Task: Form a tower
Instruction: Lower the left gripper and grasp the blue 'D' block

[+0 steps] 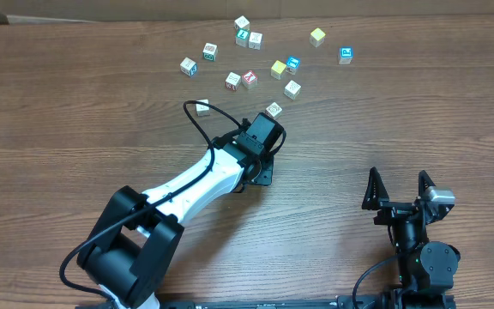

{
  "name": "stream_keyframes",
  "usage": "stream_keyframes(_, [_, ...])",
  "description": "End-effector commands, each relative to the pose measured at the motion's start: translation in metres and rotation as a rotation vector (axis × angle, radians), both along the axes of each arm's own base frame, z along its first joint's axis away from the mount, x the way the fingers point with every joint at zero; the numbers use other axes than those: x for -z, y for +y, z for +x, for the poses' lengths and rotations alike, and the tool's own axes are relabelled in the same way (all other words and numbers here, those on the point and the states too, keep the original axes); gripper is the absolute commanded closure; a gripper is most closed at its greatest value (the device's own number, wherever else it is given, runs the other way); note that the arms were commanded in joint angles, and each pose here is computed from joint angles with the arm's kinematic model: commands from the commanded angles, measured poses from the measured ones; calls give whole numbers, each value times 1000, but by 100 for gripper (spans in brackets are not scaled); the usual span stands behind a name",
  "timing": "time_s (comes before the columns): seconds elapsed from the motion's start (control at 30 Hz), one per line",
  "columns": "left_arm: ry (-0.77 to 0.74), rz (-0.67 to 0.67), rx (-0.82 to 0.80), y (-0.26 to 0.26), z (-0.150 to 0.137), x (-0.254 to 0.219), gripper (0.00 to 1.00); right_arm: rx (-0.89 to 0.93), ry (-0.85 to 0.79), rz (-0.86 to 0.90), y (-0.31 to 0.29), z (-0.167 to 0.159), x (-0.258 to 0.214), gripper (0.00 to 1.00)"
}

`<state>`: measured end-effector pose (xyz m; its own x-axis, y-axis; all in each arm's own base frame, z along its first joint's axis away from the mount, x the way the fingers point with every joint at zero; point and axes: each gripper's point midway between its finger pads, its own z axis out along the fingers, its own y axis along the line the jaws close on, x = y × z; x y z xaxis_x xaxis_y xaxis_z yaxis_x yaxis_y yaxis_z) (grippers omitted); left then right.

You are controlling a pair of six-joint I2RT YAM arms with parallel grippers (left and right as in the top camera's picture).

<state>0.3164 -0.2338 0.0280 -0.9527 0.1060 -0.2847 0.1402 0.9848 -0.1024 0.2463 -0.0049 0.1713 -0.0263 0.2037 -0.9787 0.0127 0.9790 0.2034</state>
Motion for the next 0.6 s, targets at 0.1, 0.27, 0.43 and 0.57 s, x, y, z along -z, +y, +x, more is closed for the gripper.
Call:
stream_keyframes(0.1, [-8,10,-54,-2,8,9,61,-9,-5,-5,2,0,1,0])
stream_keyframes(0.27, [-27,7,-66,-2,13,7,67,-9,-5,-5,2,0,1,0])
stream_keyframes(0.43, [-43,13,-81,0,17,6,67,-9,-5,-5,2,0,1,0])
stream_keyframes(0.57, [-65,27,-114,5,21,5,71,-9,-5,-5,2,0,1,0])
